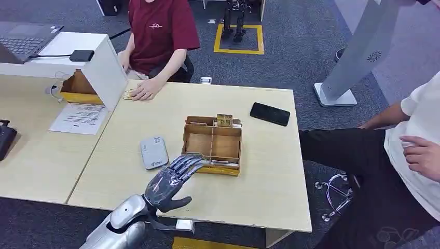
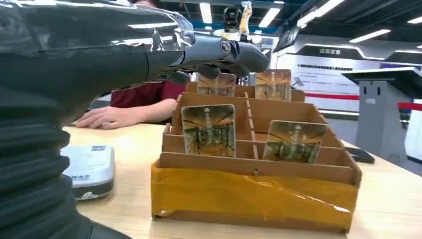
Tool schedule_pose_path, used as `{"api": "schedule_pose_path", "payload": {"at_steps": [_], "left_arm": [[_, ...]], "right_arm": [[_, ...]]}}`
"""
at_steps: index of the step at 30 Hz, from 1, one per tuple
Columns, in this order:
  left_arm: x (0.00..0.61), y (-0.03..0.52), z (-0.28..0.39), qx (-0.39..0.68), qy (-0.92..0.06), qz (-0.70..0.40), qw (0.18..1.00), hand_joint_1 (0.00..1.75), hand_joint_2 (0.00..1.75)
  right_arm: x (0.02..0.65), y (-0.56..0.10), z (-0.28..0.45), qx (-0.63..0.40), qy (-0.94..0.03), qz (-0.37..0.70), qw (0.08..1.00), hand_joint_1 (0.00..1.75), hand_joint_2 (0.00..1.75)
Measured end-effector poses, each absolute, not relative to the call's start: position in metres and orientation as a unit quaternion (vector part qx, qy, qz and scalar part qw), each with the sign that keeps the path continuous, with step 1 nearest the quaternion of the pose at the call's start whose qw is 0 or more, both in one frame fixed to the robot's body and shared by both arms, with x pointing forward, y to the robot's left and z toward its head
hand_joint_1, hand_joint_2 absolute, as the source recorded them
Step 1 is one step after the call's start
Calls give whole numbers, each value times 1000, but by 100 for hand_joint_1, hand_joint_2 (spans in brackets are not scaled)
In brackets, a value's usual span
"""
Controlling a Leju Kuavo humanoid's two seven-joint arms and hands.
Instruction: Pass the card to the sensor for recognition and then transmit it.
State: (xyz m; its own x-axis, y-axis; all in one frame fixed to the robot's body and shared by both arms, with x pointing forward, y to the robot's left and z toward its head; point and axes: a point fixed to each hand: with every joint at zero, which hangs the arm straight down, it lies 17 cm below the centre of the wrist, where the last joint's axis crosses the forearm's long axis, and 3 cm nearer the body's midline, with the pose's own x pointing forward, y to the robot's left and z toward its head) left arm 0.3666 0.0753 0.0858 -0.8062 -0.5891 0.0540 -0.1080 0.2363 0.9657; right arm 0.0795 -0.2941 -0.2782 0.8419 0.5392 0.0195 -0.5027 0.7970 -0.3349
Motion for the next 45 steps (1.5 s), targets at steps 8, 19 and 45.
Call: {"api": "schedule_pose_path", "payload": {"at_steps": [8,19,45], "left_arm": [[392,80,94,281,-739,-577,204,0,175],[413,88,98,298,-731,-574,215,0,175],[431,101,95,317,-717,-576,233,0,175]], "right_arm": [[80,-293,-278,-160,-57,278,945,0,175],[80,-291,-278,-158,-59,277,946,0,175],[80,-289,-278,-157,-60,281,945,0,175]]}}
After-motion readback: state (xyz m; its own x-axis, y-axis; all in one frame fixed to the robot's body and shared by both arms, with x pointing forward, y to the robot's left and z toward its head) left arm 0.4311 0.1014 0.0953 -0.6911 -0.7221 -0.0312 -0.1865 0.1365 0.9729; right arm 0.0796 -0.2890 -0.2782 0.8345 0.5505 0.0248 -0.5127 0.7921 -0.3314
